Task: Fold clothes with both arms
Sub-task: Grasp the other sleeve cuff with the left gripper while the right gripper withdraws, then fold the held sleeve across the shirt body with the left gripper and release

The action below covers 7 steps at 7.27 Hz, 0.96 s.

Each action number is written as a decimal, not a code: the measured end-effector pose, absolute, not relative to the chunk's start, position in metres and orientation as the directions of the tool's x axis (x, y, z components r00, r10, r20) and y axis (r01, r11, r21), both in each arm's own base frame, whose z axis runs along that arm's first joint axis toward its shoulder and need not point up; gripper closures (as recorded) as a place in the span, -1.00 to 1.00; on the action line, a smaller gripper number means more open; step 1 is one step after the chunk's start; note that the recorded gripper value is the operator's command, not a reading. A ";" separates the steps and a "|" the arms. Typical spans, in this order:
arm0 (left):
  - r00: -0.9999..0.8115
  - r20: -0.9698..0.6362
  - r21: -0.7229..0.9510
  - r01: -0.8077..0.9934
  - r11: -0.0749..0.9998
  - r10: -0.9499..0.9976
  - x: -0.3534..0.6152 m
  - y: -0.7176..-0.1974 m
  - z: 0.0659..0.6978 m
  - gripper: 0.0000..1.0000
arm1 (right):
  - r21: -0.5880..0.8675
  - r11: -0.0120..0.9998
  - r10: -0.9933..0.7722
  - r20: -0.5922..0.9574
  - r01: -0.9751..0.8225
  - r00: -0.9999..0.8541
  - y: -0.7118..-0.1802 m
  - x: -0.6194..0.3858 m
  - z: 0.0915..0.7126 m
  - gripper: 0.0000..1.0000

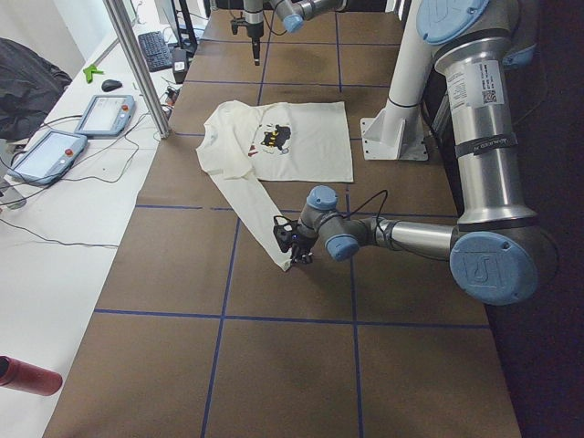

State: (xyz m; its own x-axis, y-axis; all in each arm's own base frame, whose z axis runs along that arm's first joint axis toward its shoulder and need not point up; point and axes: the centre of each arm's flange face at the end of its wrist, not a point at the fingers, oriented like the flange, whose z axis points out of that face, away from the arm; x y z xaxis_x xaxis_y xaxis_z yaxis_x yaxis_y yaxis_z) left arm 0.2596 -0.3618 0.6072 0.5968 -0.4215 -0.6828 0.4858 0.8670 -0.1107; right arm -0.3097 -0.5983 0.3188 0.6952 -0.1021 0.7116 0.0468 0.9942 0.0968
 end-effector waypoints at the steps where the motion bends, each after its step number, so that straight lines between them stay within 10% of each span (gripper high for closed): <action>1: 0.593 -0.688 -0.109 0.484 0.868 -0.417 0.260 -0.362 0.602 1.00 | 0.097 0.994 -0.101 0.712 0.045 0.695 -0.599 -0.309 0.319 -1.00; 7: 0.611 -0.748 -0.005 0.384 0.923 -0.259 0.292 -0.426 0.477 1.00 | 0.064 0.998 -0.046 0.691 0.003 0.721 -0.553 -0.247 0.387 -1.00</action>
State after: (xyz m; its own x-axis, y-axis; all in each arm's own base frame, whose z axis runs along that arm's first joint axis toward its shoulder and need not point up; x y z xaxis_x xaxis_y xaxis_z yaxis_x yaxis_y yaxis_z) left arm 0.2922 -0.4257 0.4772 0.6113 -0.2586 -0.7479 0.3842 0.9232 -0.0053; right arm -0.2469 -0.5529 0.3875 0.7211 -0.0462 0.6912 0.0027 0.9979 0.0639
